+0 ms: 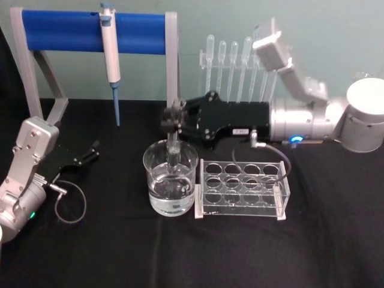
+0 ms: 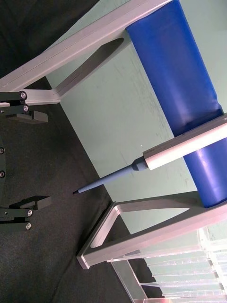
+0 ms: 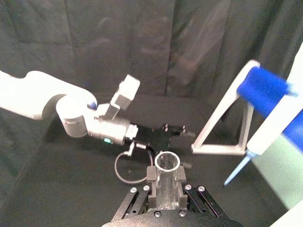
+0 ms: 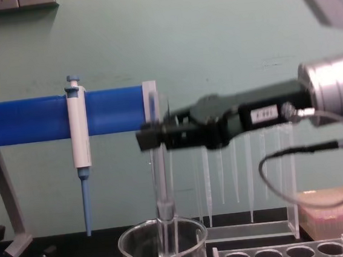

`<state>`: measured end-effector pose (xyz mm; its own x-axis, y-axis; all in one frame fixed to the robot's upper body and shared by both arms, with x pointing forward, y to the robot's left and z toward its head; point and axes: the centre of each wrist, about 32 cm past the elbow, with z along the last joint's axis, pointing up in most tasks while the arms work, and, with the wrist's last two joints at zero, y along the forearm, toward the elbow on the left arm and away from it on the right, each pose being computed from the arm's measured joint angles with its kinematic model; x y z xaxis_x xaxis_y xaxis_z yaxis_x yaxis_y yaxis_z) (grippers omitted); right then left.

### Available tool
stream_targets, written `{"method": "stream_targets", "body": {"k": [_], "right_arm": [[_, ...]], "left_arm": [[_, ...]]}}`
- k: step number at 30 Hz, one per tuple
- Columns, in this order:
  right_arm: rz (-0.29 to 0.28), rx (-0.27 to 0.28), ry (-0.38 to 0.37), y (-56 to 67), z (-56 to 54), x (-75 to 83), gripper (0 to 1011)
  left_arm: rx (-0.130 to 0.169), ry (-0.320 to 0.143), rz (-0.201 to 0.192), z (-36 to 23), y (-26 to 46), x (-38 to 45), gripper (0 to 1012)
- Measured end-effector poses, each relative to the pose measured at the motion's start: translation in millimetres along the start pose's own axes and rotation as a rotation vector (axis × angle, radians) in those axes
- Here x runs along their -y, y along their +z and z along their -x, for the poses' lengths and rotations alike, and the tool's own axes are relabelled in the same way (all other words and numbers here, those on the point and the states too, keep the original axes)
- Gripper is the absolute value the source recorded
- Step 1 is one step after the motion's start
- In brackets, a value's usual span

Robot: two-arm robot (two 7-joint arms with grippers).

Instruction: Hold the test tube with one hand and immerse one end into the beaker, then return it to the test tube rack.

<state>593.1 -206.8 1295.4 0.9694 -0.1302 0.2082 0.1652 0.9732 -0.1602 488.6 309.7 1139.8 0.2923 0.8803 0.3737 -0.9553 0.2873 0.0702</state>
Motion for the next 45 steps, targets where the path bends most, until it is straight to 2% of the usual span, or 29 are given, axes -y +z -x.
{"method": "stream_targets", "body": {"k": [1, 4, 7, 13, 17, 20, 24, 28, 35, 45], "right_arm": [[-0.004, 0.016, -0.003, 8.0, 0.4, 3.0, 234], [-0.007, 0.043, -0.018, 22.0, 1.7, 11.4, 234], [-0.023, 0.062, -0.037, 32.3, 3.7, 22.6, 234], [-0.038, 0.080, -0.062, 43.9, 12.0, 42.0, 234], [-0.019, 0.083, -0.096, 46.7, 20.4, 58.2, 235], [-0.005, 0.077, -0.130, 43.3, 27.9, 72.2, 234], [0.008, 0.056, -0.170, 31.8, 41.0, 91.1, 235], [0.020, 0.035, -0.189, 19.6, 50.6, 99.1, 234], [0.030, 0.004, -0.201, -0.8, 60.9, 103.6, 234], [0.029, -0.019, -0.213, -21.0, 62.8, 101.2, 234]], "left_arm": [[0.000, 0.000, 0.000, 0.0, 0.0, 0.0, 1000], [0.000, 0.000, 0.000, 0.0, 0.0, 0.0, 1000], [0.000, 0.000, 0.000, 0.0, 0.0, 0.0, 1000], [0.000, 0.000, 0.000, 0.0, 0.0, 0.0, 1000], [0.000, 0.000, 0.000, 0.0, 0.0, 0.0, 1000], [0.000, 0.000, 0.000, 0.0, 0.0, 0.0, 1000], [0.000, 0.000, 0.000, 0.0, 0.0, 0.0, 1000], [0.000, 0.000, 0.000, 0.0, 0.0, 0.0, 1000], [0.000, 0.000, 0.000, 0.0, 0.0, 0.0, 1000], [0.000, 0.000, 0.000, 0.0, 0.0, 0.0, 1000]]}}
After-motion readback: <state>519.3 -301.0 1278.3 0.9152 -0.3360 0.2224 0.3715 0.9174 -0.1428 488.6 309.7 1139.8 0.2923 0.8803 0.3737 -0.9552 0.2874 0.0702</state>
